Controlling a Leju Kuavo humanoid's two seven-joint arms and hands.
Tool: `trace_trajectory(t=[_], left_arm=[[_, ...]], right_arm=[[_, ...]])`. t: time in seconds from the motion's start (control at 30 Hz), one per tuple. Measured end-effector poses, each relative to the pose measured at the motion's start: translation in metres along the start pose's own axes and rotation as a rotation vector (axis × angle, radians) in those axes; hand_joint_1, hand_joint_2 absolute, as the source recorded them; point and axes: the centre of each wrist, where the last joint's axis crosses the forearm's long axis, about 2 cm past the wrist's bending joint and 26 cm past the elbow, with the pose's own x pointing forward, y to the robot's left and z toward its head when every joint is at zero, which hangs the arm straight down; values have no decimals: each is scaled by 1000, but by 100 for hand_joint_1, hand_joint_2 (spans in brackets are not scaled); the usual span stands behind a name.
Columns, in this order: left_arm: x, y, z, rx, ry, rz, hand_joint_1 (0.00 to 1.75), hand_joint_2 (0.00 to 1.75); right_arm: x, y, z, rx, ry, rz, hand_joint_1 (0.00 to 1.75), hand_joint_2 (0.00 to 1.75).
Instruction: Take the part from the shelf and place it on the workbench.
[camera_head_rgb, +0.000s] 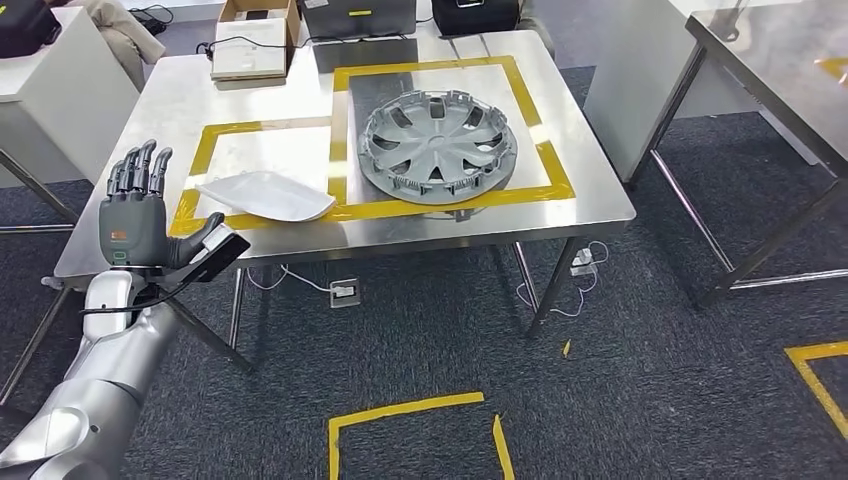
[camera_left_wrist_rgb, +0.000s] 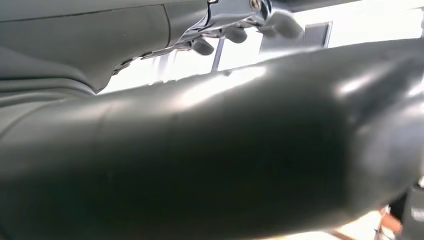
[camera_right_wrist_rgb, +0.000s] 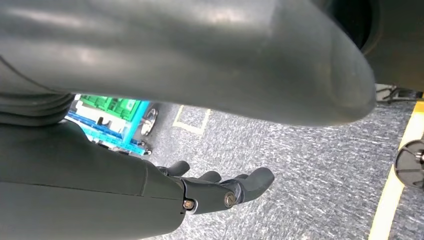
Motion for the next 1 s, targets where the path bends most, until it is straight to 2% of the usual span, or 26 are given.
trace_trajectory(t=[0.23, 0.87, 1.0], left_arm=[[-2, 5, -6, 16, -1, -6, 0, 0], [-8, 8, -6, 11, 17, -18, 0, 0], [-8, 13, -12, 22, 16, -18, 0, 0]], right_arm=[[1, -2, 1, -8, -2, -2, 0, 0], [4, -4, 2, -7, -12, -6, 0, 0], [3, -3, 2, -2, -14, -16, 0, 0]])
